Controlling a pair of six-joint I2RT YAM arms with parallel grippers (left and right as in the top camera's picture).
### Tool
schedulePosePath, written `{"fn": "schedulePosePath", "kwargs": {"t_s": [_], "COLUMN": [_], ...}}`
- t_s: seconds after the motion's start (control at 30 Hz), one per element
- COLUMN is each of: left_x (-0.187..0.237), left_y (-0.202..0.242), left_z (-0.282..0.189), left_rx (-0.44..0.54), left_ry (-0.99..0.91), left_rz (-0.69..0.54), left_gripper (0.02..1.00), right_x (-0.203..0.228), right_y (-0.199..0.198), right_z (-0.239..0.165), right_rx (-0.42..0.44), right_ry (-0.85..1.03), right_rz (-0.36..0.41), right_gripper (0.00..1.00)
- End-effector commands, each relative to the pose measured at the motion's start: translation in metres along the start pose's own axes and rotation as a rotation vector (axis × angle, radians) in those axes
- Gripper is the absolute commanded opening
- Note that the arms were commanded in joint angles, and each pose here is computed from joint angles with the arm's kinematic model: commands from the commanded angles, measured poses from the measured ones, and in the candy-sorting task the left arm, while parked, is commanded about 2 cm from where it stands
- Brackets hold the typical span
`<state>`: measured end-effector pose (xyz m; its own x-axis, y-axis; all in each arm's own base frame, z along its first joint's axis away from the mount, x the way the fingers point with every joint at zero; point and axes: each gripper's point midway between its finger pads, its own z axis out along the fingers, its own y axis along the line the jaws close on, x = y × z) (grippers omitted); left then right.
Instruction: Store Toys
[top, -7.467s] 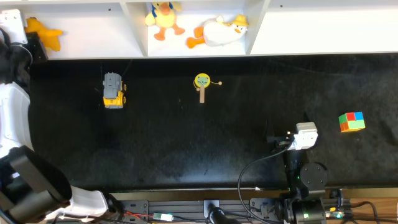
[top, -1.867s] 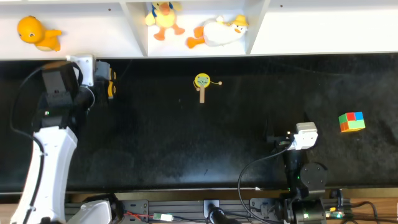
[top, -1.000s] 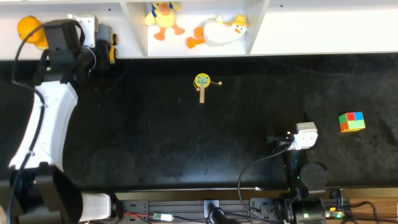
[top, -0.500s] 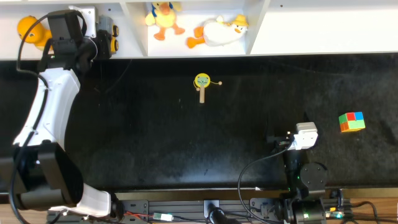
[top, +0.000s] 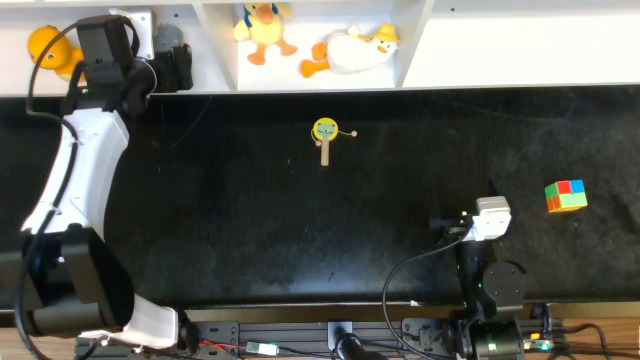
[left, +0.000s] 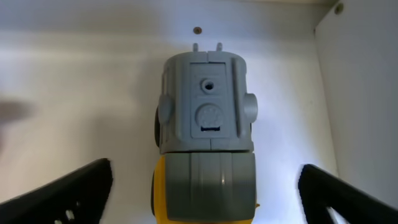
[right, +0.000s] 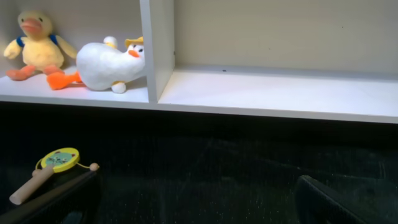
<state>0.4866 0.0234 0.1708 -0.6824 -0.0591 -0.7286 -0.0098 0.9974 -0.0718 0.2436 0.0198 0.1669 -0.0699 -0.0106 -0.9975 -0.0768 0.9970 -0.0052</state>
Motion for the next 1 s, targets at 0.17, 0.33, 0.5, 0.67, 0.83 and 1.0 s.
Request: {"fn": "schedulePosePath", "kwargs": {"t_s": [0.17, 0.33, 0.5, 0.67, 0.83, 1.0], "left_x": [-0.003, 0.016, 0.042, 0.075, 0.101, 0.105], "left_y": [-0.003, 0.0, -0.001, -0.003, -0.006, -0.012], "left_z": [-0.008, -0.029, -0.057, -0.091, -0.133, -0.155], "left_rx": [-0.009, -0.046, -0.054, -0.055, -0.059, -0.035], "left_ry": [0.003, 0.003, -0.021, -0.06, -0.126, -0.298], "left_rz": [0.007, 0.01, 0.012, 0.013, 0.016, 0.031], "left_gripper": [0.998, 0.998, 0.998, 0.998, 0.998, 0.998], "right_x": [-0.004, -0.004, -0.004, -0.004, -0.004, -0.004], "right_y": [-0.001, -0.001, -0.001, -0.001, -0.001, -0.001], "right_z": [-0.001, -0.001, -0.001, -0.001, -0.001, -0.001], "right_rx": [0.001, 0.001, 0.001, 0.001, 0.001, 0.001], "right_ry": [-0.014, -0.014, -0.014, -0.014, -0.014, -0.014], "right_rz": [0.008, 0.008, 0.008, 0.008, 0.008, 0.008], "right_gripper": [0.996, 0.996, 0.996, 0.993, 0.996, 0.993]}}
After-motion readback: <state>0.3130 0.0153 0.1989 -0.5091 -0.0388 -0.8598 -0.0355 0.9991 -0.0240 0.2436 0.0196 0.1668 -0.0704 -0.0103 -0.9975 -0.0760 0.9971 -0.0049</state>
